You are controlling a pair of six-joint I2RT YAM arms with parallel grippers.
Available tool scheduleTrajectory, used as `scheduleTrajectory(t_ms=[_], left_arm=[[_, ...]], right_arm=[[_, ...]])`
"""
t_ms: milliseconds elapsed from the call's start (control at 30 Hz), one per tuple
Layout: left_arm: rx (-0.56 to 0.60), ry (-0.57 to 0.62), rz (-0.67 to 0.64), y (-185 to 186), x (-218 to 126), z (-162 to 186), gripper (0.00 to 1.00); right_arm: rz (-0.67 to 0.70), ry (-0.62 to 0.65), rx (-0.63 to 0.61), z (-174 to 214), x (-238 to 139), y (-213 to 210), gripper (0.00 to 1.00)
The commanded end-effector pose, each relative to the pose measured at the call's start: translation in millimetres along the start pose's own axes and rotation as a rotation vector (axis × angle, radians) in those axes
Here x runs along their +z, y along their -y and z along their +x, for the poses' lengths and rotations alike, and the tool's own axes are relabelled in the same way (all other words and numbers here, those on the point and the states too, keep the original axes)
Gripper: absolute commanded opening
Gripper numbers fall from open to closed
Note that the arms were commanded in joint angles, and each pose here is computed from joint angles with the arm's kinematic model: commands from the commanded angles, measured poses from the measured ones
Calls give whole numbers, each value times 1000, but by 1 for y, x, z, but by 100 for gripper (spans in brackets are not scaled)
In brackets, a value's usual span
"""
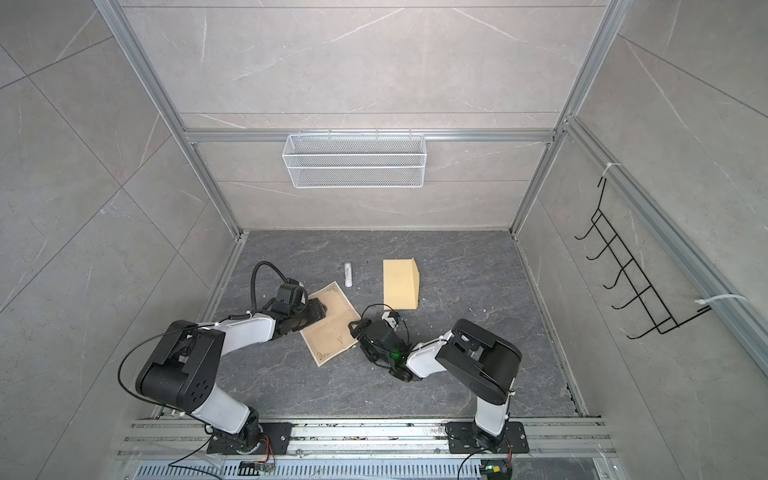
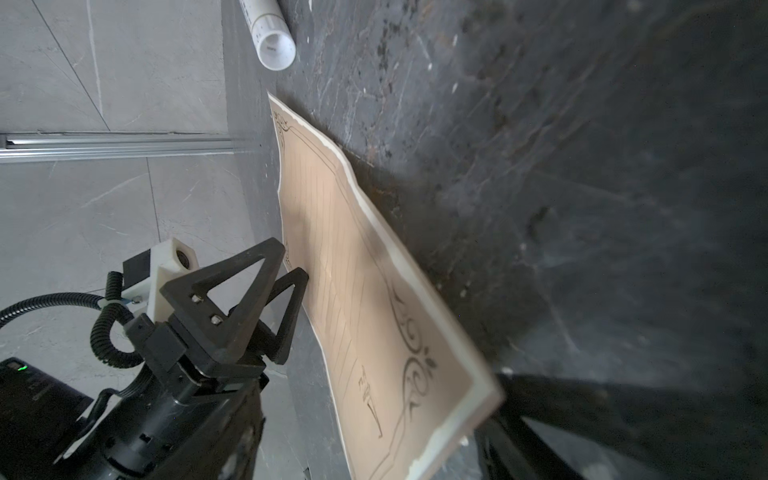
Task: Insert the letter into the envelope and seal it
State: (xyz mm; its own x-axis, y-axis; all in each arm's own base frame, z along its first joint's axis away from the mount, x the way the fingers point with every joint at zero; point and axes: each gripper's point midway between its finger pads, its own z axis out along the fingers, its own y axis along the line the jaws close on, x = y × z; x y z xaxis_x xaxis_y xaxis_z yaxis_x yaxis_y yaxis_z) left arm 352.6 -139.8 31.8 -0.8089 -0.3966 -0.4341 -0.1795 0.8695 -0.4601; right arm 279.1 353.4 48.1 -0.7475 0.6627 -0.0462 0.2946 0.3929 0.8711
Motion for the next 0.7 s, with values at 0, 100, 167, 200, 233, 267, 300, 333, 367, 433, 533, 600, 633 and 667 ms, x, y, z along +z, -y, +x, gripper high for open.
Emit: scheduleTrajectory(t_ms=[0, 100, 167, 200, 233, 267, 300, 333, 367, 433, 533, 600, 633, 667], left_arm=[[-29, -101, -59, -22, 5, 30, 63], [-32, -105, -60, -23, 6, 32, 63], [-33, -109, -59, -23, 6, 33, 62], [-32, -108, -58, -23, 6, 32, 62], [-33, -108, -57, -23, 6, 32, 62], [-34, -109, -57, -23, 6, 33, 62], [-33, -109, -57, -23, 6, 33, 62], [-34, -107, -56, -23, 6, 32, 62], [-34, -107, -54, -22, 6, 32, 62], [-33, -105, -54, -22, 5, 32, 62], [-35, -101, -51, -21, 4, 31, 62], [-37, -92, -43, -19, 1, 29, 62], [-36, -86, -38, -18, -1, 27, 62], [-36, -81, -34, -16, -2, 26, 62]], right_arm=[[34, -2, 7, 0, 8, 13, 80], [24, -6, 10, 0, 10, 11, 79], [22, -7, 9, 0, 13, 10, 76], [22, -8, 6, 0, 14, 9, 73], [22, -8, 4, 0, 15, 9, 69], [21, -7, 3, 0, 16, 9, 64], [22, -6, 2, -1, 17, 9, 61], [22, -4, -2, -3, 18, 8, 57], [21, -2, -7, -4, 18, 7, 52], [23, 2, -27, -5, 20, 5, 45], [40, 6, -67, -7, 22, 4, 31], [47, 5, -92, -8, 23, 2, 19], [50, 5, -106, -8, 23, 1, 14], [52, 4, -121, -9, 23, 0, 10]])
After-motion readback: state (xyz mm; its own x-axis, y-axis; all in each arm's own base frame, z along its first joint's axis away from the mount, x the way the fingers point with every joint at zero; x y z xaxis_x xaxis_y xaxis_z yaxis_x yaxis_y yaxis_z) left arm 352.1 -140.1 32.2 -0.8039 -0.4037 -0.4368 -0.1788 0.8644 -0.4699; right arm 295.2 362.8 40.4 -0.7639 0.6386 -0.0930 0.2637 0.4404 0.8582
